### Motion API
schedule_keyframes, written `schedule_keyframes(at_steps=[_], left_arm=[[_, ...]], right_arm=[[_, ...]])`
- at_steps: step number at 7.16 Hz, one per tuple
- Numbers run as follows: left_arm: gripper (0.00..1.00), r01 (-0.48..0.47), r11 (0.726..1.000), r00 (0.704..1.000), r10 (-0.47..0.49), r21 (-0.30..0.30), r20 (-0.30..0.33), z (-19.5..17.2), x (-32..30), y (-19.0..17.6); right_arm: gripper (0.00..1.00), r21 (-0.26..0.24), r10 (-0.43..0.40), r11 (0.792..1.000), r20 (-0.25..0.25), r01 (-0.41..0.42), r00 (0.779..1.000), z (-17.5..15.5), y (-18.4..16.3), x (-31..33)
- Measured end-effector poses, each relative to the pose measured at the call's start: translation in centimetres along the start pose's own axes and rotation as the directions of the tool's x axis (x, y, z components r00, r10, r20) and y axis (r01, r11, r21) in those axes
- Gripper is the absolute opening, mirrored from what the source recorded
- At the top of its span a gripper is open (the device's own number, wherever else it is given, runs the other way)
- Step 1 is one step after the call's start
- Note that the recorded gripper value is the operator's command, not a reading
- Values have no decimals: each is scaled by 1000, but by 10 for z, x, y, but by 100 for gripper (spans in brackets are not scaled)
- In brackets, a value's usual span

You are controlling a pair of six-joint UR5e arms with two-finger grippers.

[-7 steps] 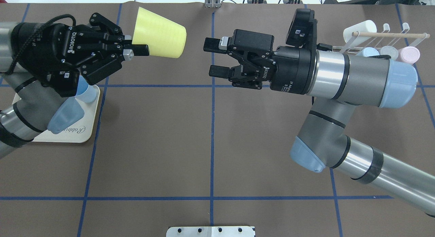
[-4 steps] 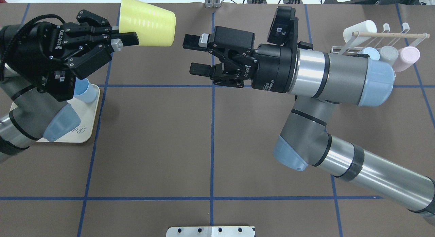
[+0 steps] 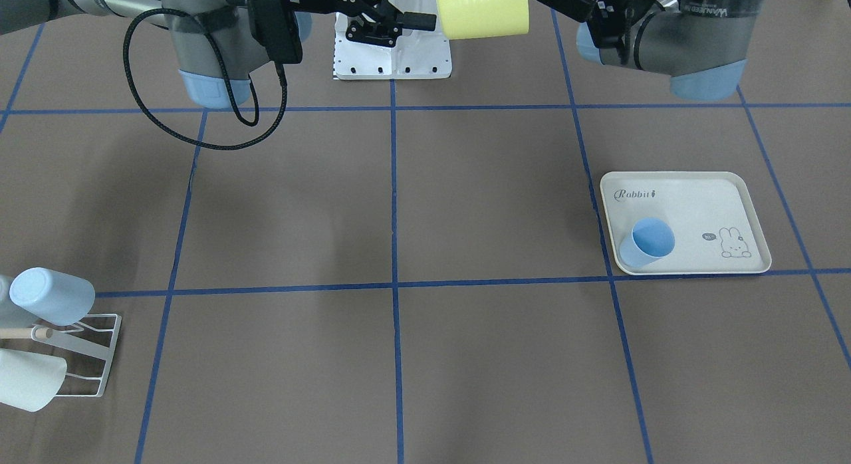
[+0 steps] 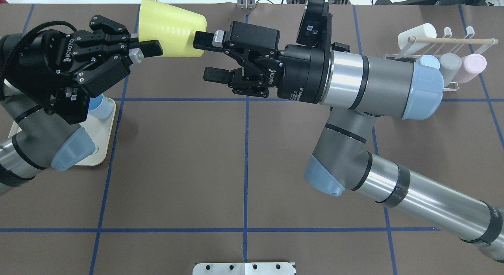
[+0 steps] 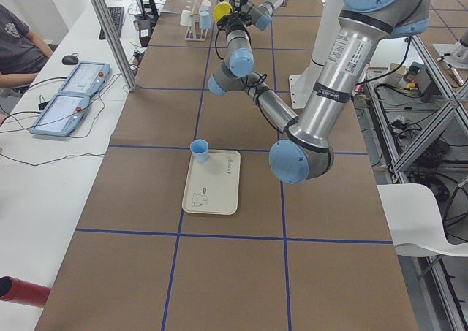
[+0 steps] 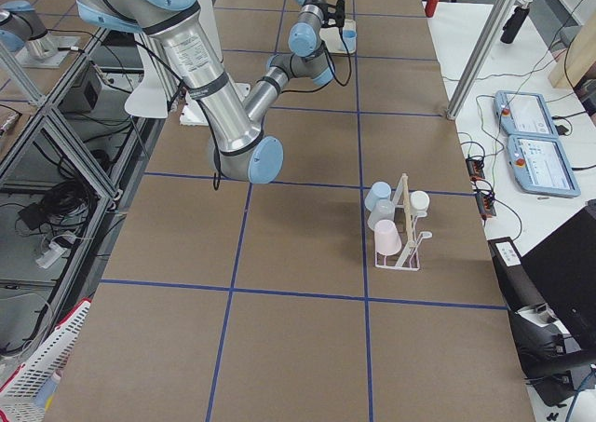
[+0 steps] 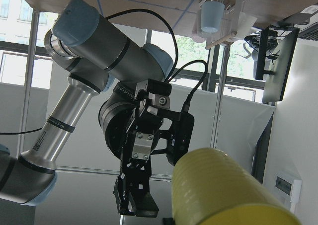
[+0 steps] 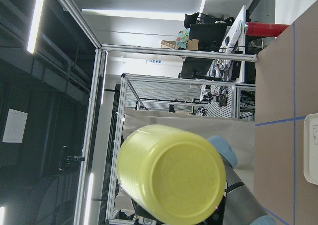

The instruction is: Transfer IKEA cup to right arm and place on rack

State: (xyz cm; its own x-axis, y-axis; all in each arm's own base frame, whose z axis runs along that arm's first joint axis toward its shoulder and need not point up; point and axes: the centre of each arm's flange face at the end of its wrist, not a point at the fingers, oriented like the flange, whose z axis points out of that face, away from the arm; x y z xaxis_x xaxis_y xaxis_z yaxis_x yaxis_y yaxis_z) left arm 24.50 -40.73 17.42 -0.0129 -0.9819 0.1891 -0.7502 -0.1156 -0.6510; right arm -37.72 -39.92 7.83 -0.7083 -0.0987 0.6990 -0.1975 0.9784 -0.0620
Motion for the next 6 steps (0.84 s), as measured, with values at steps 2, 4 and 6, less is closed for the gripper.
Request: schedule_keyframes(at_steps=[2, 4, 6], left_arm=[[0, 4, 1000, 1000, -4, -5, 3, 1, -2, -1], [0, 11, 1000, 1000, -10, -14, 6, 4, -6, -3], [0, 19, 1000, 1000, -19, -19, 13, 6, -10, -6]], right_arm=[[94, 15, 2, 1000, 5, -2, 1000, 3, -1, 1], [94, 20, 3, 1000, 9, -3, 1000, 8, -3, 0], [94, 25, 3, 1000, 10, -4, 1000, 10, -4, 0]])
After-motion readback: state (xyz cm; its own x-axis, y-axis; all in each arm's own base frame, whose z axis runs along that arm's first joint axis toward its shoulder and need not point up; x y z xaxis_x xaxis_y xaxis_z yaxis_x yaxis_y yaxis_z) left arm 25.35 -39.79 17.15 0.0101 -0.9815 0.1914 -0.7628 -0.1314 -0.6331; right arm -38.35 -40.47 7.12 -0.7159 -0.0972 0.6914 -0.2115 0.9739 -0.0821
